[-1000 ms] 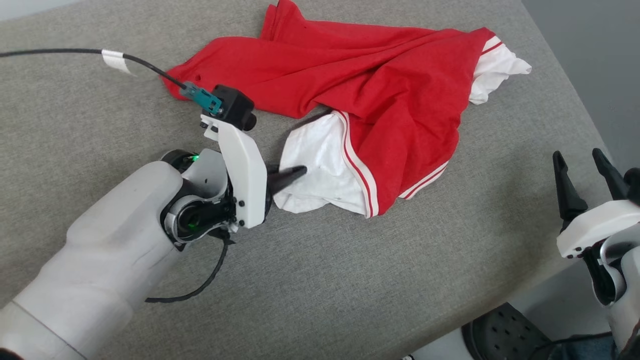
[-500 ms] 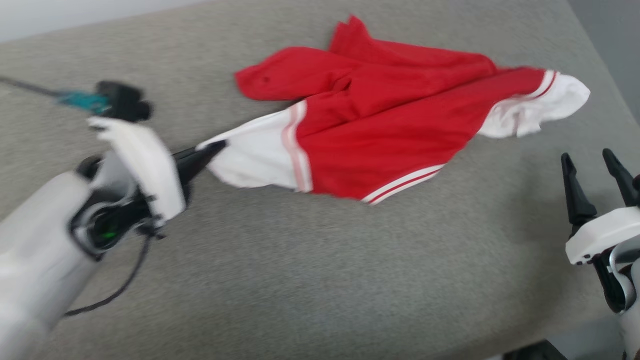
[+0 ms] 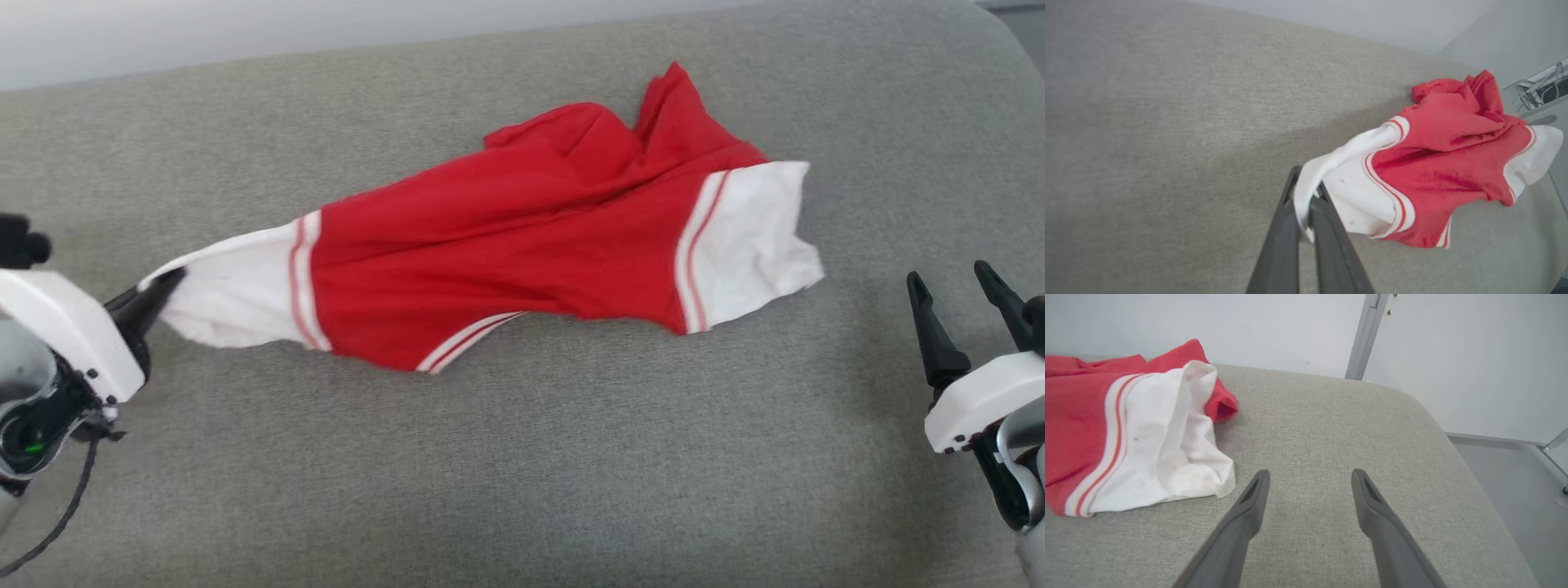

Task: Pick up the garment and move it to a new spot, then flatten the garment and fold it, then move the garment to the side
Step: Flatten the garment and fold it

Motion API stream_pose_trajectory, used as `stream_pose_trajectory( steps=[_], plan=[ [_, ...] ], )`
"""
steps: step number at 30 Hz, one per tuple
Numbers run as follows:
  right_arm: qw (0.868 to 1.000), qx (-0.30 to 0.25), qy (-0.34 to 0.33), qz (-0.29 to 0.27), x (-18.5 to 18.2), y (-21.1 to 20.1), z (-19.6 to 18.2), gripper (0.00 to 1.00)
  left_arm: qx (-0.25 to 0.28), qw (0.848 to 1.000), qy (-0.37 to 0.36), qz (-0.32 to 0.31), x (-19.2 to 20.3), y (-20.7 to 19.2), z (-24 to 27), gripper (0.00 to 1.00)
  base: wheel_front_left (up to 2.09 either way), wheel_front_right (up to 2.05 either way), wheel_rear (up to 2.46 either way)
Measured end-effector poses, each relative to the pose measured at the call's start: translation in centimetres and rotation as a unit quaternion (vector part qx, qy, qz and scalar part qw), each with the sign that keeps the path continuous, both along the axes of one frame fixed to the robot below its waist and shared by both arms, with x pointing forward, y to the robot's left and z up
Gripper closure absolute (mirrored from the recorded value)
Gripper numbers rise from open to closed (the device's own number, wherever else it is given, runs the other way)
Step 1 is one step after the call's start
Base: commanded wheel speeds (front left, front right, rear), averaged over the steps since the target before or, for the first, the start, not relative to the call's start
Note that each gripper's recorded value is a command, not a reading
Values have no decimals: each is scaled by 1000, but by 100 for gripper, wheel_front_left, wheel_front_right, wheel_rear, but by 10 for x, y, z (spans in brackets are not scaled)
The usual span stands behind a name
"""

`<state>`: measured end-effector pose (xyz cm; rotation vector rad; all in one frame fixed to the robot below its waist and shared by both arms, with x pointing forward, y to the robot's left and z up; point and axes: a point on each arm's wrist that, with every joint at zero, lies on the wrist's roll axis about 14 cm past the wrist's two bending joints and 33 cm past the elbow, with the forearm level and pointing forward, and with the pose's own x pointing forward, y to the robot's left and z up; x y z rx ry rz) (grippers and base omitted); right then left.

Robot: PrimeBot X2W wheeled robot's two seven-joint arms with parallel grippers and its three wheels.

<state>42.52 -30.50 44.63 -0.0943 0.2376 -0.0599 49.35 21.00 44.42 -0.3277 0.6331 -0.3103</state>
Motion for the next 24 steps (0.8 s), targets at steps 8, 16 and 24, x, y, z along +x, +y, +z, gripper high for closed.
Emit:
stream_pose_trajectory(
  steps=[8, 16, 24],
  plan=[
    [999, -12, 24, 32, 3, 13, -1, 0, 17, 999, -25, 17, -7, 3, -11, 4, 0, 0, 0],
    [994, -18, 59, 89, 14, 39, 2, 0, 91, 990, -101, 36, -24, 14, -16, 0, 0, 0, 0],
    [978, -18, 138, 153, 27, 68, -6, 0, 95, 971, -187, 118, -39, 15, 12, 0, 0, 0, 0]
  ],
)
